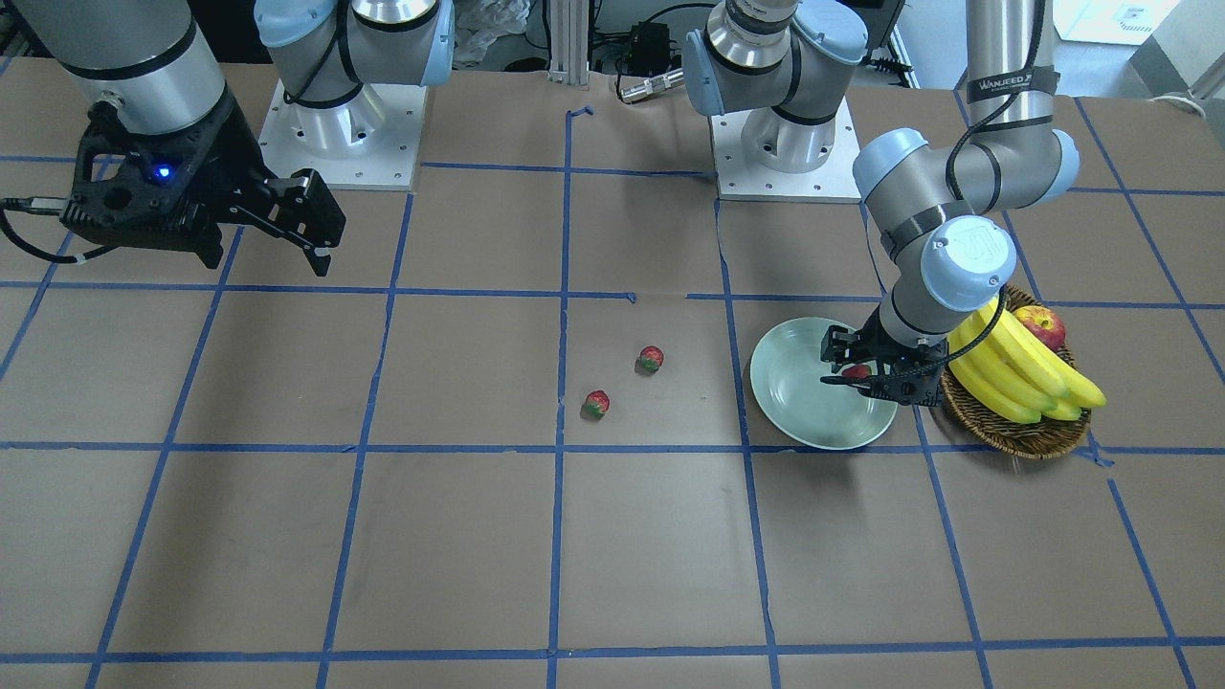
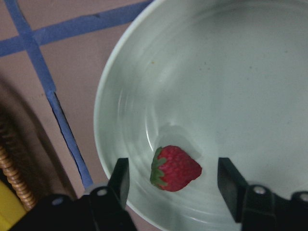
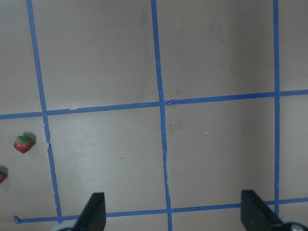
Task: Collect all strawberries into plate
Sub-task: 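Move the left gripper to the next strawberry and close on it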
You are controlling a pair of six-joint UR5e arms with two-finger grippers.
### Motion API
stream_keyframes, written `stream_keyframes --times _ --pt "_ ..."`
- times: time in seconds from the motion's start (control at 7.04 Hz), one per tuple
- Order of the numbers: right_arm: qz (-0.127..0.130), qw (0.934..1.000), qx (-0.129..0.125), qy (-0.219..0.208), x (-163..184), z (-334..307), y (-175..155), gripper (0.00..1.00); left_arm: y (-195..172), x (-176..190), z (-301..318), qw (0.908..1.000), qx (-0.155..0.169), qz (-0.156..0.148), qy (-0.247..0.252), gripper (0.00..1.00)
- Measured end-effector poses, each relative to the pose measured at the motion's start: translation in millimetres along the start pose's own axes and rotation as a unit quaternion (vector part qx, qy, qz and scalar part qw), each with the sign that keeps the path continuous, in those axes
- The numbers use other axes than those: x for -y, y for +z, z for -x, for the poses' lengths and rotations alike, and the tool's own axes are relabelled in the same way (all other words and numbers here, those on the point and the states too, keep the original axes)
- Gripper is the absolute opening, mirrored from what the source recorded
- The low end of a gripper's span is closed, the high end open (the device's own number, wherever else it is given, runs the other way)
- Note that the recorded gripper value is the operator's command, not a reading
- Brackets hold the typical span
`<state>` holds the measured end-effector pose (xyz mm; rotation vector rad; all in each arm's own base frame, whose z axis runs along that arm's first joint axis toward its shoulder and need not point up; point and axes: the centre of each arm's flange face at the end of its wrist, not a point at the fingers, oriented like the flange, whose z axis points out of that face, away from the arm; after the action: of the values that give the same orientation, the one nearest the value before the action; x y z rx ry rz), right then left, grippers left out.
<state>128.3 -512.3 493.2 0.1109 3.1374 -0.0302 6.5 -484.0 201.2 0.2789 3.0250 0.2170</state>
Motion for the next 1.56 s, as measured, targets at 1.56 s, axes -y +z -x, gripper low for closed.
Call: stream_keyframes --times 1.56 --pt "0.004 1.0 0.001 0.001 -2 1 3 1.0 -40 13 -250 0.9932 -0.052 -0.042 -0.096 0.75"
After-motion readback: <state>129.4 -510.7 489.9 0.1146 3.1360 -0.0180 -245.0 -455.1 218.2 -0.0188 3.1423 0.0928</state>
